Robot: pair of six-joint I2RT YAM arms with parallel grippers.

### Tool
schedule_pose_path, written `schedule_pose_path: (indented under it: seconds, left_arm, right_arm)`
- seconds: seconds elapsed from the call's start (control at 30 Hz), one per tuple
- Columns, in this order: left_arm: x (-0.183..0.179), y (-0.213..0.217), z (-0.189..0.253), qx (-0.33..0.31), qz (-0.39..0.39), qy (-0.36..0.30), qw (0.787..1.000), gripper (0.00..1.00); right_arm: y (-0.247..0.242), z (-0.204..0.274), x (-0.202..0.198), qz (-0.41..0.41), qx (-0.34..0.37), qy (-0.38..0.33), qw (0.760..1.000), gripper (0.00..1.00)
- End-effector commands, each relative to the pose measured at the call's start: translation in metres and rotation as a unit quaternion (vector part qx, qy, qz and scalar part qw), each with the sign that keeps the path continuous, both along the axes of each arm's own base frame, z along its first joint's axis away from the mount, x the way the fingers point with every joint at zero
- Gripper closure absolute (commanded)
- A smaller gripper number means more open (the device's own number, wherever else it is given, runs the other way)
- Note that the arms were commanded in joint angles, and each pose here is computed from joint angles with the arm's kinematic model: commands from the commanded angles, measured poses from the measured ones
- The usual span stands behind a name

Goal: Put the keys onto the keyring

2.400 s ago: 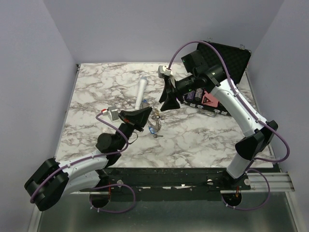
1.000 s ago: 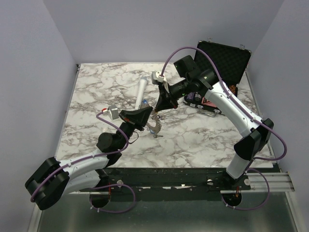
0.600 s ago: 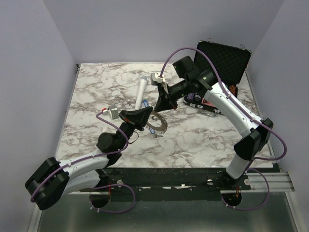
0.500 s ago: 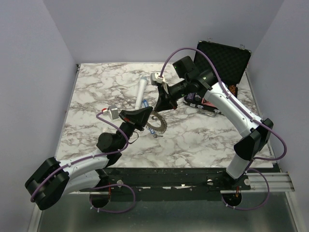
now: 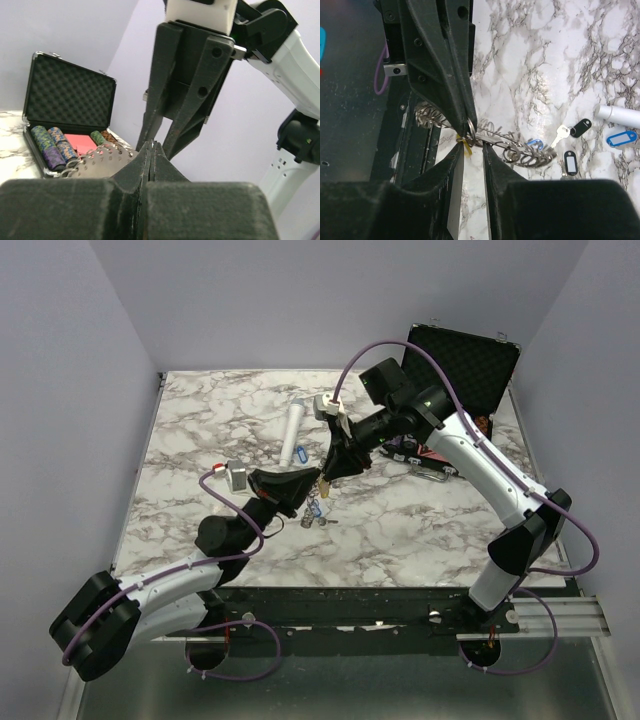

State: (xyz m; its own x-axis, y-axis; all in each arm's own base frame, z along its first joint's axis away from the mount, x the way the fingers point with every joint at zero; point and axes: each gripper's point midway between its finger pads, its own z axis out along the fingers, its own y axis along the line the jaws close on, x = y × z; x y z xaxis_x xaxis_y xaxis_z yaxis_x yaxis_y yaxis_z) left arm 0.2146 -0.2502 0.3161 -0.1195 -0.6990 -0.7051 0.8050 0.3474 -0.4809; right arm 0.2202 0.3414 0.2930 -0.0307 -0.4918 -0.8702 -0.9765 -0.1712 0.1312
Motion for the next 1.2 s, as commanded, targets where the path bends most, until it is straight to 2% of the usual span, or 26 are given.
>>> schedule_pose_path:
  seconds: [0.0,0.17,0.3,0.8,1.17]
  left_arm:
    - [-0.051,0.023,0.066,-0.075,-0.036,-0.158,0.984,1.0]
    - [-0.055,0.021,0.061,-0.058,-0.05,-0.17,0.982,1.0]
    - [-0.057,0.019,0.058,-0.049,-0.06,-0.175,0.982,1.0]
    - [-0.056,0.019,0.052,-0.037,-0.067,-0.175,0.982,1.0]
    - [-0.055,0.014,0.047,-0.031,-0.078,-0.167,0.982,1.0]
  right_arm:
    - [-0.009,0.015,-0.005,-0.003,0.001,-0.017,1.0,0.68]
    - [-0.016,0.019,0.001,-0.015,0.004,-0.019,1.0,0.63]
    - [-0.016,0.018,-0.009,0.003,0.012,-0.006,1.0,0.59]
    - [-0.014,0.005,-0.044,0.077,0.045,0.063,0.994,0.62]
    - [-0.013,0.001,-0.057,0.101,0.043,0.064,0.992,0.62]
